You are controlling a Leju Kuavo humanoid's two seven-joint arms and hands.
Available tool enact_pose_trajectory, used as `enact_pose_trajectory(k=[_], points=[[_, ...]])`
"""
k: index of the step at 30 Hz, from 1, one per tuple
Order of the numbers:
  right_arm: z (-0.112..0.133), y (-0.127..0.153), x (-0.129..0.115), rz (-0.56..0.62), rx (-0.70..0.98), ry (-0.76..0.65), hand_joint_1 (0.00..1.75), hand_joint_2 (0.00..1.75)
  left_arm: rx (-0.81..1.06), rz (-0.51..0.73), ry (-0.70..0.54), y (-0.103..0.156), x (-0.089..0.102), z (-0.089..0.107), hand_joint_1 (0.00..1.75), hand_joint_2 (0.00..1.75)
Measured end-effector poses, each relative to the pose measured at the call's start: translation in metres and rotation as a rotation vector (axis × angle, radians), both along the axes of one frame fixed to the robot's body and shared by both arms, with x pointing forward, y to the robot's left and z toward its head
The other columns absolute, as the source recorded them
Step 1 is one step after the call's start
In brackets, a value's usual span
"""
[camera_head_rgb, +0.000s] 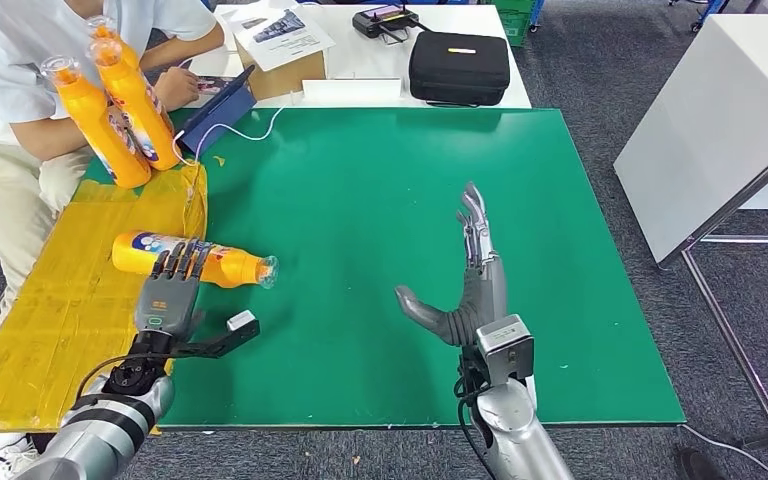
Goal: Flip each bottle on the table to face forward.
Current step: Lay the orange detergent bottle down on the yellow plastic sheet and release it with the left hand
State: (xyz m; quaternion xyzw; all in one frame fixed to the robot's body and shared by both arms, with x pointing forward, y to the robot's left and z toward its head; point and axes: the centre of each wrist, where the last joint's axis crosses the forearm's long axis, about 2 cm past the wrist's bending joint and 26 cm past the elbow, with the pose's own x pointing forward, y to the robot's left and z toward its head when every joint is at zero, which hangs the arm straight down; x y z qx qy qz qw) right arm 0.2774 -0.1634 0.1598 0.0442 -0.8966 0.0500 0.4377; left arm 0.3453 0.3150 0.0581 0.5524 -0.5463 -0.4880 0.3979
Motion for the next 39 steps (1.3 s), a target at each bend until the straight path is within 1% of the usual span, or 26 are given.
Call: enact_pose_trajectory(k=[3, 6, 9, 11, 12, 14, 17, 19, 21, 24, 28, 30, 32, 39], points=[[-0.003, -0.001, -0.003, -0.017, -0.011, 0.009, 0.00, 1.75, -0.069, -0.052, -0.035, -0.007, -0.005, 0.003, 0.00, 1.75], [-0.009, -0.003, -0.007, -0.040, -0.030, 0.021, 0.00, 1.75, -0.162, -0.122, -0.124, -0.016, -0.008, 0.014, 0.00, 1.75], [-0.013, -0.005, -0.012, -0.060, -0.051, 0.027, 0.00, 1.75, -0.248, -0.137, -0.207, -0.024, -0.010, 0.025, 0.00, 1.75], [-0.018, -0.007, -0.018, -0.091, -0.084, 0.026, 0.00, 1.75, -0.358, -0.170, -0.280, -0.030, -0.014, 0.030, 0.00, 1.75], [-0.021, -0.009, -0.022, -0.115, -0.113, 0.020, 0.00, 1.75, -0.442, -0.183, -0.329, -0.035, -0.018, 0.030, 0.00, 1.75], [-0.025, -0.012, -0.031, -0.163, -0.170, 0.006, 0.00, 1.75, -0.621, -0.172, -0.413, -0.048, -0.031, 0.028, 0.00, 1.75], [-0.030, -0.016, -0.042, -0.198, -0.210, 0.011, 0.00, 1.75, -0.770, -0.147, -0.446, -0.066, -0.050, 0.027, 0.00, 1.75], [-0.033, -0.020, -0.049, -0.202, -0.220, 0.033, 0.00, 1.75, -0.864, -0.149, -0.437, -0.074, -0.061, 0.028, 0.00, 1.75], [-0.038, -0.024, -0.055, -0.199, -0.226, 0.065, 0.00, 1.75, -1.004, -0.176, -0.392, -0.083, -0.074, 0.030, 0.00, 1.75], [-0.045, -0.031, -0.064, -0.181, -0.235, 0.113, 0.00, 1.75, -1.241, -0.287, -0.254, -0.098, -0.092, 0.035, 0.00, 1.75], [-0.051, -0.035, -0.072, -0.152, -0.230, 0.157, 0.00, 1.75, -1.401, -0.441, -0.082, -0.114, -0.110, 0.042, 0.00, 1.75], [-0.053, -0.036, -0.074, -0.141, -0.220, 0.174, 0.00, 1.75, -1.469, -0.495, -0.006, -0.119, -0.115, 0.043, 0.00, 1.75], [-0.054, -0.037, -0.075, -0.134, -0.208, 0.186, 0.00, 1.75, -1.513, -0.523, 0.043, -0.122, -0.118, 0.042, 0.00, 1.75], [-0.055, -0.037, -0.076, -0.120, -0.186, 0.202, 0.00, 1.75, -1.562, -0.545, 0.094, -0.123, -0.121, 0.040, 0.00, 1.75]])
